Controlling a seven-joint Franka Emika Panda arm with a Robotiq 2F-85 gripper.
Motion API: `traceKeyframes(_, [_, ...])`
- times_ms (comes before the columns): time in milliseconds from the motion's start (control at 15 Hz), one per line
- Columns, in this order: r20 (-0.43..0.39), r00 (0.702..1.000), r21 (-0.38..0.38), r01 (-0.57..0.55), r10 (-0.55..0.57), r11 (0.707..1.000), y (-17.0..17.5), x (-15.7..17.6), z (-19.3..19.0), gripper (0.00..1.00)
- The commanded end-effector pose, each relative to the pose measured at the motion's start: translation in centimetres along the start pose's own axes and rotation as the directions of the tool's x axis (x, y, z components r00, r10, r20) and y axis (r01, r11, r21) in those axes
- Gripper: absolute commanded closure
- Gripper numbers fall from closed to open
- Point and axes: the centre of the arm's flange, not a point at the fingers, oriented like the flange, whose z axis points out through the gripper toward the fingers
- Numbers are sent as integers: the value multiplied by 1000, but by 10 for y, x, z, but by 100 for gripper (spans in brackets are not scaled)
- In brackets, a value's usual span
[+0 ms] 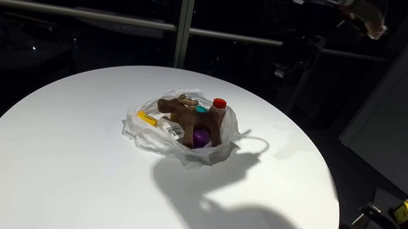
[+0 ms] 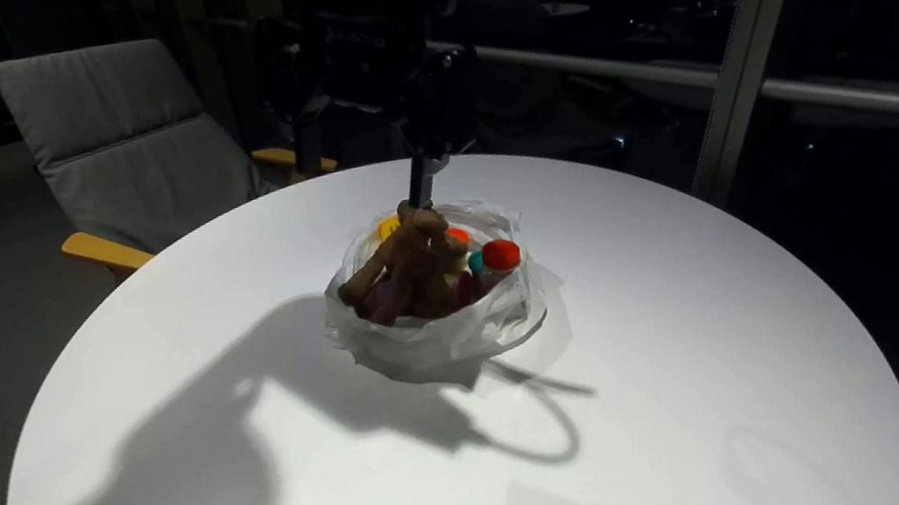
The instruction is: Pick up all the objects from the plastic bag and put them on the table.
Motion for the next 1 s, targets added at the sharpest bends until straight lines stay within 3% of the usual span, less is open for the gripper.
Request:
traceKeyframes(0, [-86, 996, -55, -23, 18, 998, -28, 82, 30, 0])
traceKeyframes(333, [-172, 984, -104, 34, -52, 994, -57, 151, 78, 0])
traceKeyframes(933, [-120, 989, -94, 76, -87, 993, -67, 210, 147, 0])
